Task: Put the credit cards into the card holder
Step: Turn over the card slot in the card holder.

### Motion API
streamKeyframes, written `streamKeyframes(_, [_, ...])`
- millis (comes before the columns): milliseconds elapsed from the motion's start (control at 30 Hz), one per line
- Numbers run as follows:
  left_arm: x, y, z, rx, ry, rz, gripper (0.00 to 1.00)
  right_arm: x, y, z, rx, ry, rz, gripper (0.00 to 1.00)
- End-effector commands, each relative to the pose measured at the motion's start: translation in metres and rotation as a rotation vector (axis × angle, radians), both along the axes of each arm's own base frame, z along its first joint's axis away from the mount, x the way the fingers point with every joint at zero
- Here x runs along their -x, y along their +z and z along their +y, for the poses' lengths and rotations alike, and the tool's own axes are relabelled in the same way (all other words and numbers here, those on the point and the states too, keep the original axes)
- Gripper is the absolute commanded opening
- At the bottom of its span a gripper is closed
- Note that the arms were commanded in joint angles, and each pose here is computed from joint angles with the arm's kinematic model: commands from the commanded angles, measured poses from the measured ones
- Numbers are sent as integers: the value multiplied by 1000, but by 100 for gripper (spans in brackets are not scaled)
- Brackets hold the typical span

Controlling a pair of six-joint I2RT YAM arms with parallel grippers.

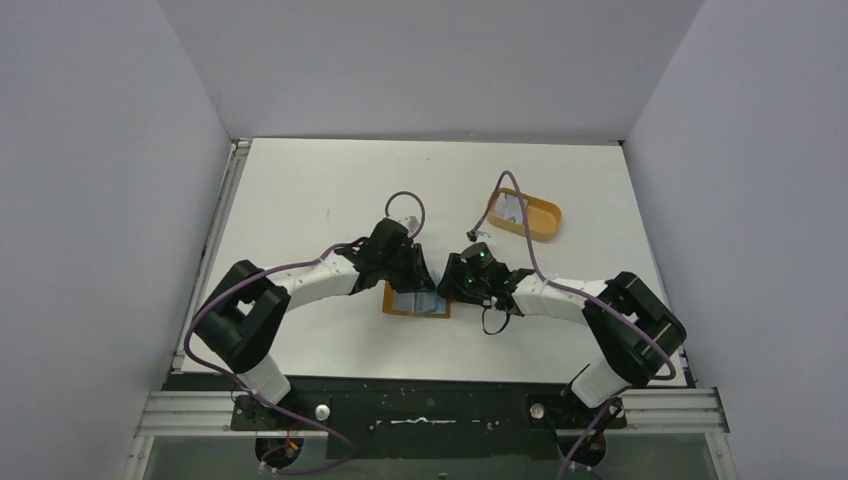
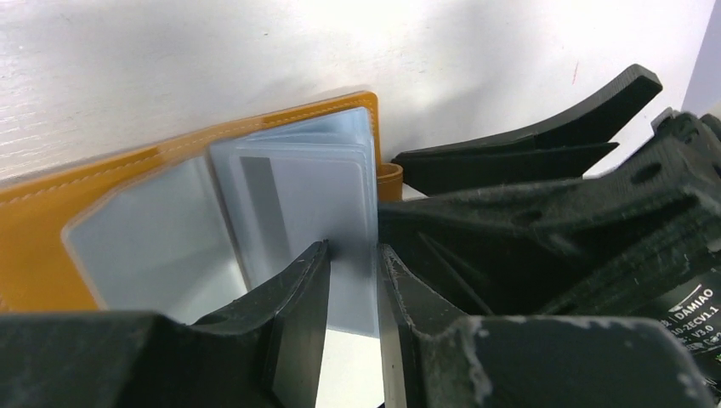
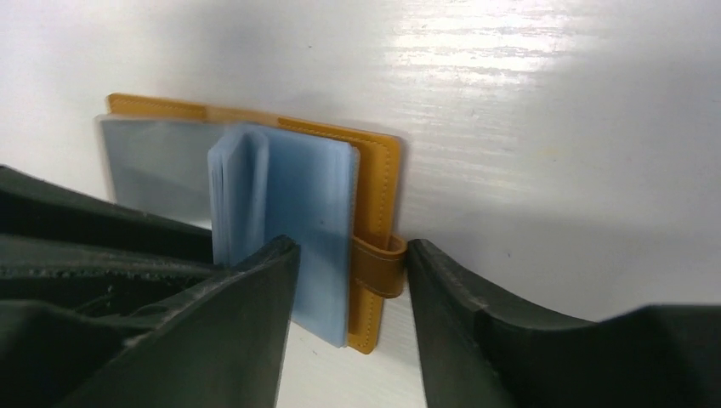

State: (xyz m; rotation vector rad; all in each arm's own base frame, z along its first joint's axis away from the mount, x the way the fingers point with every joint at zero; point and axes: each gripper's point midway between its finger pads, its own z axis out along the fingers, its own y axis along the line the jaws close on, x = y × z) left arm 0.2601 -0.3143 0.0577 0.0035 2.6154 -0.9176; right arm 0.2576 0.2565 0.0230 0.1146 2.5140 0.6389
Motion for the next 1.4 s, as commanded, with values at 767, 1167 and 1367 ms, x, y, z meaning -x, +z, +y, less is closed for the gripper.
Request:
streamKeyframes(767, [-3,9,33,-71,52,-46,16,24,-26,-42,246,17,70,0])
streamKeyframes(1167, [2,-4,67,-182,130,-31,6,30,-10,-53,238,13,33,0])
streamKeyframes(1367, [0,-10,71,-196,149,-17,5,37,9,-56,190,17,-10,0])
